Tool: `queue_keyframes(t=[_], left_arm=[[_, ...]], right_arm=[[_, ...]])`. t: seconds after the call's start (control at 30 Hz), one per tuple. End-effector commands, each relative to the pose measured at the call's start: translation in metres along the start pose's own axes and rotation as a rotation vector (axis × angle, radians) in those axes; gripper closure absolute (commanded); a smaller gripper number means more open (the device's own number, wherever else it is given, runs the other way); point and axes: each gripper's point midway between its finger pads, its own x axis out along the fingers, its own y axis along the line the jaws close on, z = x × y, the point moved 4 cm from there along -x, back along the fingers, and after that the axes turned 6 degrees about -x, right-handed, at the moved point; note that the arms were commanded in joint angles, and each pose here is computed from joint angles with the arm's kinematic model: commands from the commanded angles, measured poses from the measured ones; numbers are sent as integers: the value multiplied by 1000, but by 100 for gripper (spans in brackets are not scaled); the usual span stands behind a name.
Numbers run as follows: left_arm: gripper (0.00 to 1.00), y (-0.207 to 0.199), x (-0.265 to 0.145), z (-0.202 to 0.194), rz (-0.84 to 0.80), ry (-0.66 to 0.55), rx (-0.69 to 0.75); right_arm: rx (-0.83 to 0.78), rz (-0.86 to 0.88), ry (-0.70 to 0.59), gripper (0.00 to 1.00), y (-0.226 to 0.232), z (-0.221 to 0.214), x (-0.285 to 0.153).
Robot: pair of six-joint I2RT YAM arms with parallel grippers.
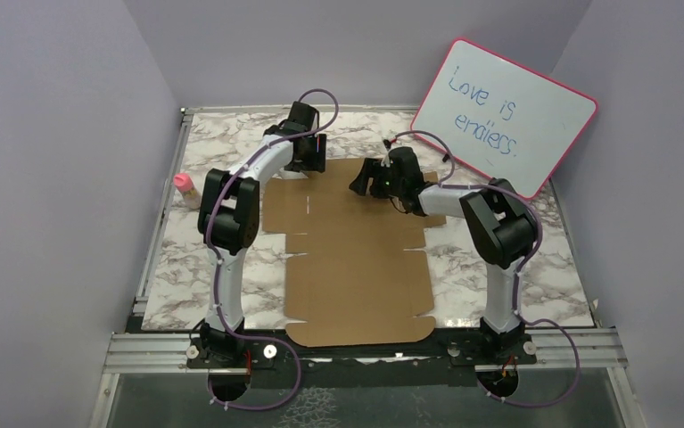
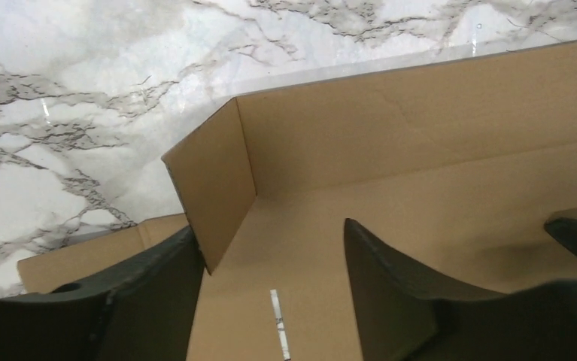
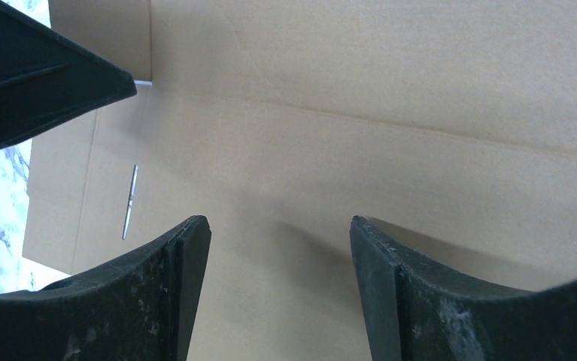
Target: Fold the paper box
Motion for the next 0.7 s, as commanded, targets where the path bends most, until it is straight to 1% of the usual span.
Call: queue_keyframes(t=[0.0, 0.2, 0.33, 0.47, 0.67], left_arm=[[27, 8, -49, 26, 2, -94, -20], [11, 20, -83, 23, -27, -128, -54], [1, 21, -100, -2, -94, -113, -76], [1, 31, -117, -26, -162, -122, -136], [1, 52, -141, -62, -225, -135, -217]], right_arm=[[-28, -15, -19, 25, 8, 12, -24], [-62, 6, -56, 20, 19, 26, -53], [-96, 47, -47, 16, 26, 22, -73], [-89, 76, -11, 15, 28, 6, -88], [-99, 136, -15, 13, 33, -9, -111]])
